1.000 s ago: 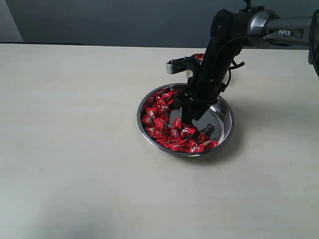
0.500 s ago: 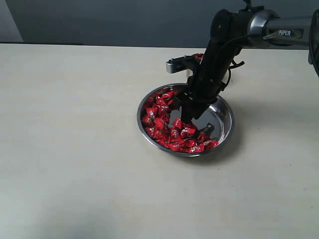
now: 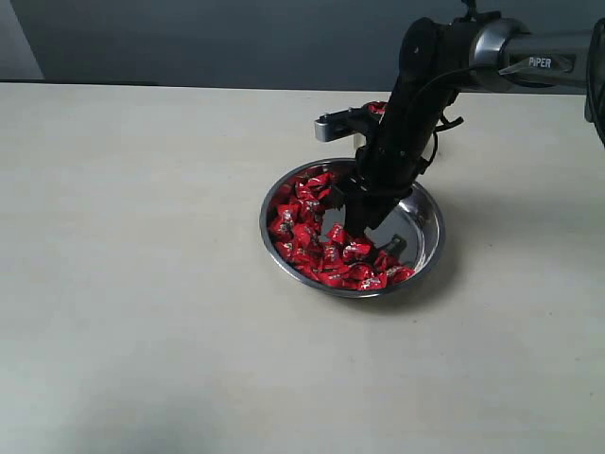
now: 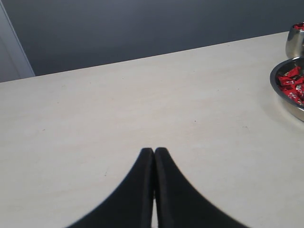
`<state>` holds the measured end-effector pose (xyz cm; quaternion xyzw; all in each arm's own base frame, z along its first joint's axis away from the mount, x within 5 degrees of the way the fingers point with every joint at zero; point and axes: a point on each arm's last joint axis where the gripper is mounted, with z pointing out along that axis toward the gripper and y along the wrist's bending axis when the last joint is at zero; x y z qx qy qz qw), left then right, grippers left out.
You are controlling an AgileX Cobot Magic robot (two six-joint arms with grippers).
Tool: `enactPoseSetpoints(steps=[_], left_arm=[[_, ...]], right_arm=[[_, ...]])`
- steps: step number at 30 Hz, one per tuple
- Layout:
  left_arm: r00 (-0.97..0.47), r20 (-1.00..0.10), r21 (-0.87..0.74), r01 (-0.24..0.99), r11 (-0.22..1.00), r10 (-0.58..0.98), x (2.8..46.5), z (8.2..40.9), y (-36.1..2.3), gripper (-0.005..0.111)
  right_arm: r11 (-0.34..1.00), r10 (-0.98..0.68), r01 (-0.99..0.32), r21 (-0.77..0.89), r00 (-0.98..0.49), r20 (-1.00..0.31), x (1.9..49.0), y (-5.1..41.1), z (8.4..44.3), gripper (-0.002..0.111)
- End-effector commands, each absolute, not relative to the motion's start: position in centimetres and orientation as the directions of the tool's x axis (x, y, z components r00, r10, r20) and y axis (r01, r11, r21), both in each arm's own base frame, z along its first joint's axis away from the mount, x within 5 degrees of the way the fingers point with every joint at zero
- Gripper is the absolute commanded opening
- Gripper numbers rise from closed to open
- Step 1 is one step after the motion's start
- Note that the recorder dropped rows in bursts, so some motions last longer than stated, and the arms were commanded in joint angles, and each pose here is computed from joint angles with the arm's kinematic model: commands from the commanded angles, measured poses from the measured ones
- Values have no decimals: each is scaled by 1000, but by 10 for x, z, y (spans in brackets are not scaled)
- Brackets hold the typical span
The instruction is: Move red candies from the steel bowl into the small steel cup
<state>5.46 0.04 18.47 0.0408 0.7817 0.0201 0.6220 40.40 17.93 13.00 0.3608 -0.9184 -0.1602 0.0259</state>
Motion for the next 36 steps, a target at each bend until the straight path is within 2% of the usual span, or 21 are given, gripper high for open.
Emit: enactPoseSetpoints(steps=[1,23,29,36], left_arm=[[-214,-973,76,48,996,85,54,186,0,0],[-214,-973,76,48,996,85,54,186,0,0],[-214,-973,76,48,996,85,54,186,0,0],[-214,-973,76,48,996,85,54,186,0,0]], right_arm=[[677,-675,-661,325,-733,-85,404,181,132,39],[663,-693,-664,346,-719,-52,400,179,132,39],[718,-657,-621,314,-754,9,392,172,134,39],[709,-649,-606,361,-761,-3,384,178,137,39]])
